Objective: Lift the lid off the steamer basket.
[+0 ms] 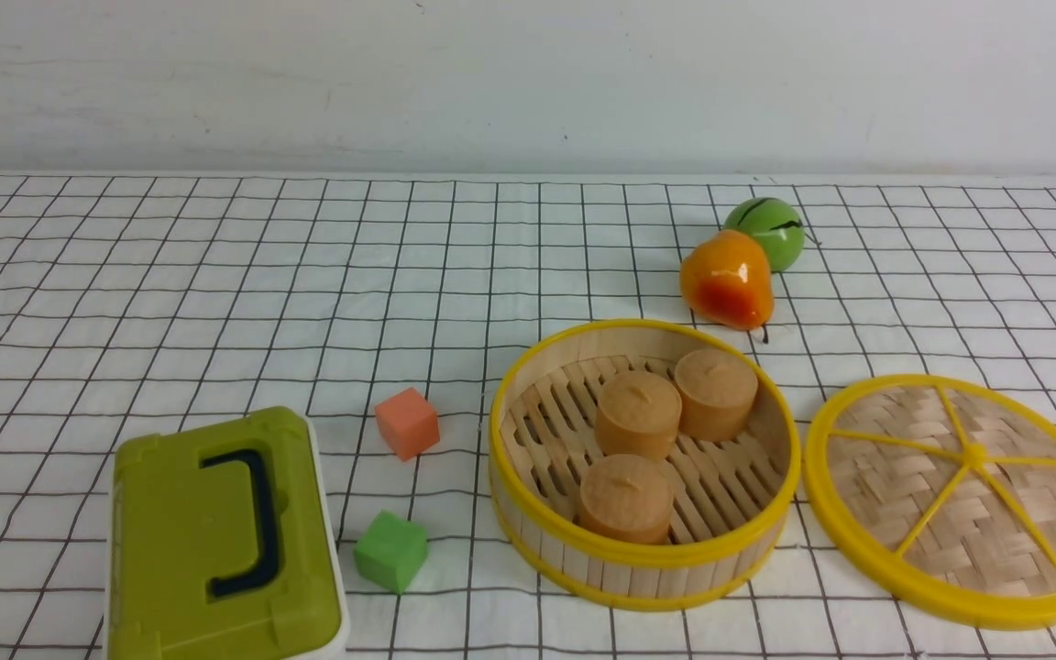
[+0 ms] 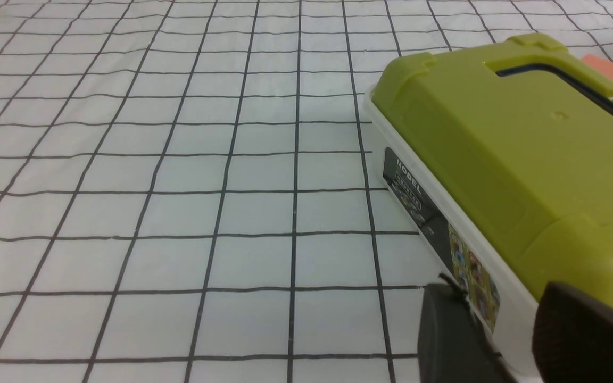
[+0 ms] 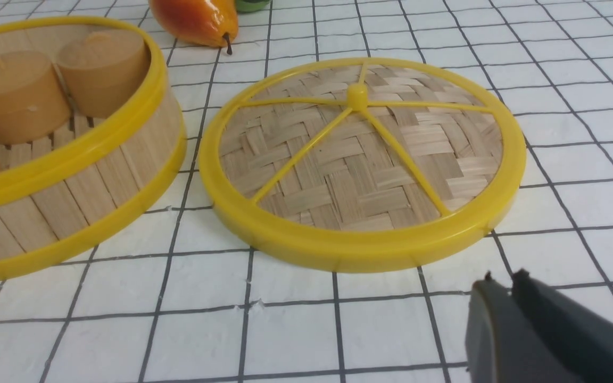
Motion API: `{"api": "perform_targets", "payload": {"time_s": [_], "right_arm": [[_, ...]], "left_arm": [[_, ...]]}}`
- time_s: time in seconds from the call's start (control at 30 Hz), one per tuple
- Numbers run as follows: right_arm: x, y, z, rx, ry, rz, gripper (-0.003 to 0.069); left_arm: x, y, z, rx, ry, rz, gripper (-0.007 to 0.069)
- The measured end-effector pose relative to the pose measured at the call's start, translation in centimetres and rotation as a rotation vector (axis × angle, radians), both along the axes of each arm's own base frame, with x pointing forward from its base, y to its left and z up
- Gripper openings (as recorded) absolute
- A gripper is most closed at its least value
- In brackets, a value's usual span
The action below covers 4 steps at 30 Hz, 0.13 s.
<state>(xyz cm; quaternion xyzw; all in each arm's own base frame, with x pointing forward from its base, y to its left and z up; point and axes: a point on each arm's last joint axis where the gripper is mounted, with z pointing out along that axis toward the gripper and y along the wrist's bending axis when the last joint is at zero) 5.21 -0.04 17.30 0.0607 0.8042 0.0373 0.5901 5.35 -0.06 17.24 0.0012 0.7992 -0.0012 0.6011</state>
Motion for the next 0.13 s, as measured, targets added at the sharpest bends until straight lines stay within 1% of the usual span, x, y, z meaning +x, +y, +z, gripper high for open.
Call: {"api": "perform_targets", "payload": {"time_s": [0.13], "right_arm": [[0.0,0.0,0.0,0.0,0.0,0.0,0.0043]], "left_arm": [[0.0,0.0,0.0,0.0,0.0,0.0,0.0239]]}}
